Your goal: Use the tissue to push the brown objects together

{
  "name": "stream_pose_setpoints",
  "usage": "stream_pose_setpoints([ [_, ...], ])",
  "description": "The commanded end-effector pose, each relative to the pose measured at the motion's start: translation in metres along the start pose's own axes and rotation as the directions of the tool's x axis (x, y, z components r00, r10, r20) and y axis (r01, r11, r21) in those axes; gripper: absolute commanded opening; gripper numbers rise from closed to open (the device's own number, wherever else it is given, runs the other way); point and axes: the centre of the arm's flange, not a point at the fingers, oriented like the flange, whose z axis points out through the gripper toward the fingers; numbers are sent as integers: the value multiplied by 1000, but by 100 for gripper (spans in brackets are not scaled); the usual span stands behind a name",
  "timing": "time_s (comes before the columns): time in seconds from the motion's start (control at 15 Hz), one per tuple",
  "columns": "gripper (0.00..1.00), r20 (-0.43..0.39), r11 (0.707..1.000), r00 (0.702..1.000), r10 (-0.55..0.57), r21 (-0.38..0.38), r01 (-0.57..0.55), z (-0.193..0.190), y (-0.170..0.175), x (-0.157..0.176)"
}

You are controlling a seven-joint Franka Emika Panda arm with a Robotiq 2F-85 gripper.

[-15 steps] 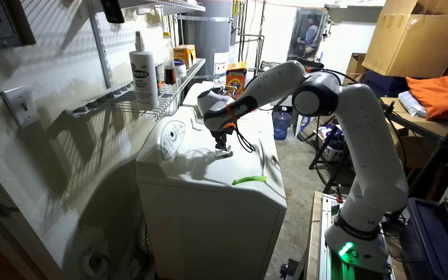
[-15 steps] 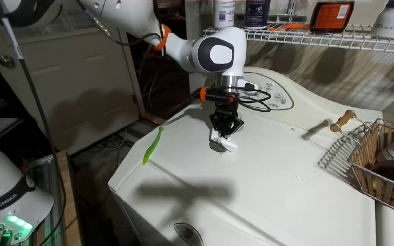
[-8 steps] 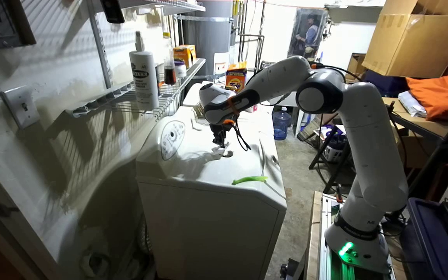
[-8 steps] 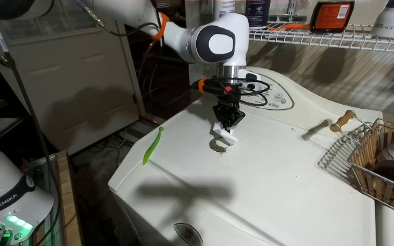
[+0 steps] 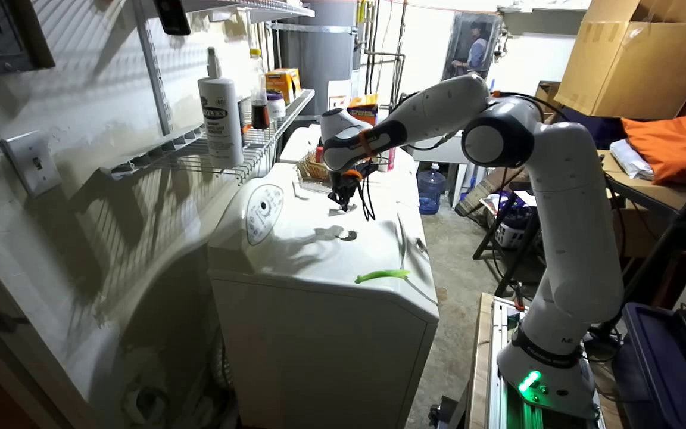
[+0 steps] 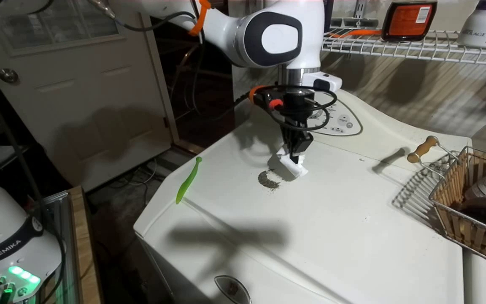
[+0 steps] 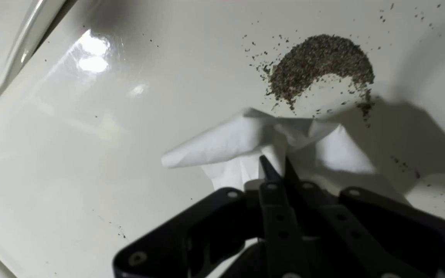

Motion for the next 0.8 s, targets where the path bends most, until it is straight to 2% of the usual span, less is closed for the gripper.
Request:
stream_pose_setpoints([
  [0.0, 1, -40, 981, 980, 193, 25, -192, 26, 9, 13],
  [0.27, 1, -132, 931, 921, 365, 59, -361, 48, 26, 30],
  [0.4, 1, -158, 912, 898, 411, 68, -405, 55, 31, 34],
  [0.47, 28, -154, 905, 892, 424, 71, -418, 56, 32, 34],
  [0.6, 36, -137, 901, 891, 434, 66, -429, 52, 32, 30],
  [0.73, 50, -142, 904, 893, 428, 65, -423, 35, 33, 23],
])
